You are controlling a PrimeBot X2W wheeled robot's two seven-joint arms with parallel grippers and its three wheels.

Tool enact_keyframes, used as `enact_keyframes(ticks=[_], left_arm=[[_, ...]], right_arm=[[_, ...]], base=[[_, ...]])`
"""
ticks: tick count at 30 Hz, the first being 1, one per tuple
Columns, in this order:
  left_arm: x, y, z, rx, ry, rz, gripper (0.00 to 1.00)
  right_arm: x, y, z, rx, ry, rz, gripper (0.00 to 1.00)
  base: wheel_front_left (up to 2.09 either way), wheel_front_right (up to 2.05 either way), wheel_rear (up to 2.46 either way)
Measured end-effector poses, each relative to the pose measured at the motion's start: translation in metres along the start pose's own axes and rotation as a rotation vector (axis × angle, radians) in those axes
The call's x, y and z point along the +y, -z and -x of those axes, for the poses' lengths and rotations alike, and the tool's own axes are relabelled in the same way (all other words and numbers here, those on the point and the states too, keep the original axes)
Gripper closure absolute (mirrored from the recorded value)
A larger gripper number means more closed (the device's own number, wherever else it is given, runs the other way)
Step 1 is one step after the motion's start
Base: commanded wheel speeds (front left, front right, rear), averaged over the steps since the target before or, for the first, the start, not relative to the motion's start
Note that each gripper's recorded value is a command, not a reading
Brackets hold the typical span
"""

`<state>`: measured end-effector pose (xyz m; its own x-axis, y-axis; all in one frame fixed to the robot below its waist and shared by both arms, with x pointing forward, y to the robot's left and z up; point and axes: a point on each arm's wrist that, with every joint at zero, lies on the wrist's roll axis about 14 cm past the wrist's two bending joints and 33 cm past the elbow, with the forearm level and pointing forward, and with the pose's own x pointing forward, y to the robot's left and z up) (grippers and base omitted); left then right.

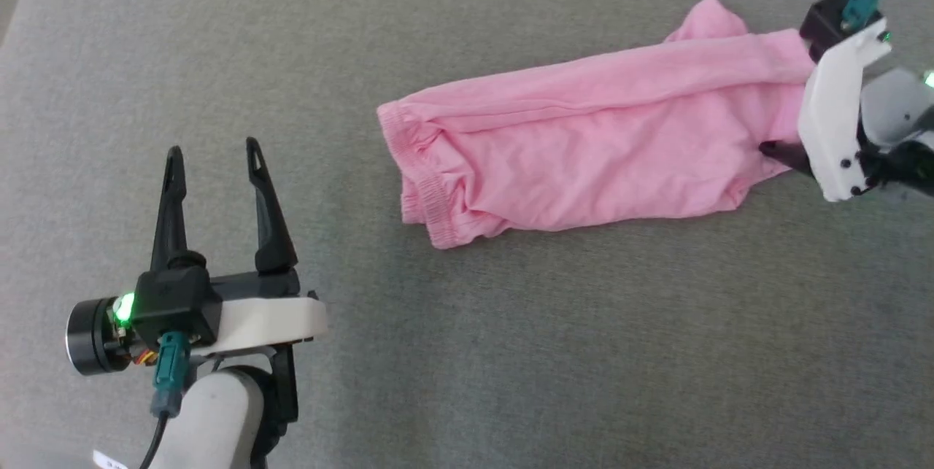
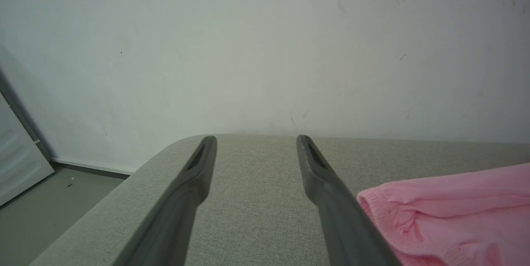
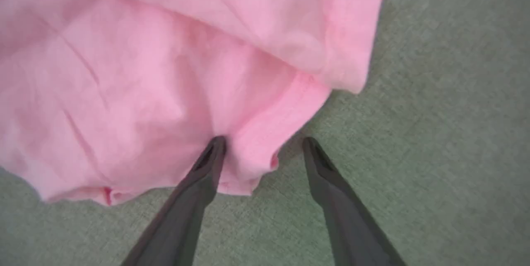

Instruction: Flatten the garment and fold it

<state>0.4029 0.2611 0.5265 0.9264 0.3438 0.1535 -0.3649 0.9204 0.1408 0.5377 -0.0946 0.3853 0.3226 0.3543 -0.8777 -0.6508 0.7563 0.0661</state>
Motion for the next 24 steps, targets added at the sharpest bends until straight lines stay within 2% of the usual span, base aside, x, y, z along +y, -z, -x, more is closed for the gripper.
enact_keyframes(ticks=[6, 8, 14, 20, 24], left_arm=[[0.008, 0.006, -0.002, 0.009, -0.006, -0.018, 0.00], [0.009, 0.006, -0.004, 0.007, 0.002, -0.024, 0.00], [0.001, 0.003, -0.005, -0.004, 0.103, 0.000, 0.00], [-0.014, -0.010, -0.026, 0.011, 0.324, -0.064, 0.00], [-0.039, -0.019, -0.038, 0.114, 0.502, -0.134, 0.00]], right_arm=[[0.005, 0.006, -0.015, 0.020, -0.021, -0.001, 0.00], [0.005, 0.005, -0.013, 0.001, -0.017, 0.007, 1.00], [0.019, -0.001, 0.000, -0.092, -0.025, 0.035, 1.00], [0.031, -0.014, 0.034, -0.213, -0.033, 0.074, 1.00], [0.032, -0.017, 0.055, -0.263, -0.019, 0.101, 1.00]], base=[[0.00, 0.00, 0.00], [0.00, 0.00, 0.00], [0.00, 0.00, 0.00], [0.00, 0.00, 0.00], [0.00, 0.00, 0.00]])
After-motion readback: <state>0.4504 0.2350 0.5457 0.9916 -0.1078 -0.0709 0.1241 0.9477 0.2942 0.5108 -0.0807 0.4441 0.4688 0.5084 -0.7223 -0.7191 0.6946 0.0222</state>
